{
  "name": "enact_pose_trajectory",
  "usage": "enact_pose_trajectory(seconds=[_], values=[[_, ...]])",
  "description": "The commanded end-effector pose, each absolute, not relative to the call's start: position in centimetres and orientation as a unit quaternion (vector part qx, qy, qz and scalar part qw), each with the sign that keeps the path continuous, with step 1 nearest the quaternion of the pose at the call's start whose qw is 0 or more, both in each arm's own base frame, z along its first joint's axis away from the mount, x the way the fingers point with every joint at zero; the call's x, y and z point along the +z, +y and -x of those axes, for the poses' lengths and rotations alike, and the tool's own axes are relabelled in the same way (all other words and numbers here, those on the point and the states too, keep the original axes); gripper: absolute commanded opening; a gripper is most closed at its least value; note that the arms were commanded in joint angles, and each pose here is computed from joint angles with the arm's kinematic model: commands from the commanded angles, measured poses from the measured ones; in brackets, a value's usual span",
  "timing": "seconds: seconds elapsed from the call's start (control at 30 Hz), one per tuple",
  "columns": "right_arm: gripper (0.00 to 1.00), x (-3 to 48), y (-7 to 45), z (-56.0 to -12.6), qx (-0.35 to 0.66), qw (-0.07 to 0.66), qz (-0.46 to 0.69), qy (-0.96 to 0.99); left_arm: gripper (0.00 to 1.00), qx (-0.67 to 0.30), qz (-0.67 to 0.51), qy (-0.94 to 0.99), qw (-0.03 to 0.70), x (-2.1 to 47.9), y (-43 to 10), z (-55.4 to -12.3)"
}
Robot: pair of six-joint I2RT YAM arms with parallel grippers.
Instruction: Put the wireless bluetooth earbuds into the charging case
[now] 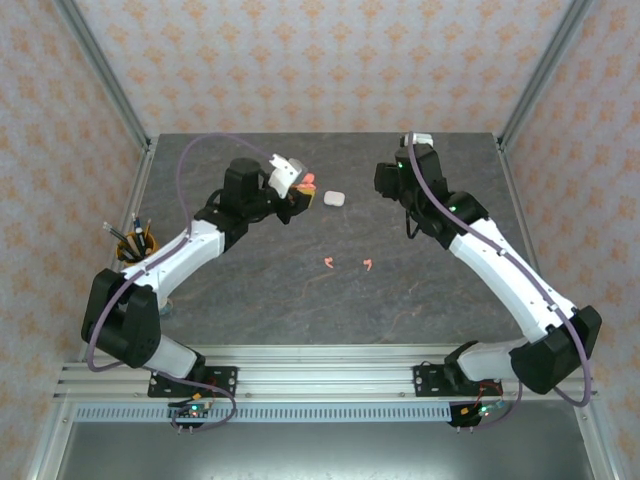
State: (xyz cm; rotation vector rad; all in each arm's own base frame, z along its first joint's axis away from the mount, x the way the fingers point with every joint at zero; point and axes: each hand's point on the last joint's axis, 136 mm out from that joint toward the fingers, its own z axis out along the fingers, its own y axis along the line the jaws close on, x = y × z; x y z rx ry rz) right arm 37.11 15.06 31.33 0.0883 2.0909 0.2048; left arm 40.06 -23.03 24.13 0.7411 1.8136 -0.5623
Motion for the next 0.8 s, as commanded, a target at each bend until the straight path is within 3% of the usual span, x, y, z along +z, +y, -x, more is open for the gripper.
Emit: enact_pose_trajectory(seconds=[0.0,0.17,0.47,0.77], values=[[0.56,29.7,13.9,-37.5,0.087,0.477,-0.102,0.869,0.0,-0.221,-0.185,0.69,0.664,31.2,-21.0,-41.9],[0.56,26.4,13.3,-38.1,0.106,0.415,-0.153,0.891,0.0,-0.253,-0.153,0.624,0.723,33.3,-21.0,-39.0],[0.54,20.6,14.8,-38.6,0.141,0.324,-0.17,0.92,0.0,-0.293,-0.249,0.566,0.729,36.0,-25.2,-33.0],[0.53,19.3,16.0,-38.7,0.157,0.284,-0.169,0.931,0.0,-0.246,-0.249,0.583,0.734,33.7,-24.7,-32.7]])
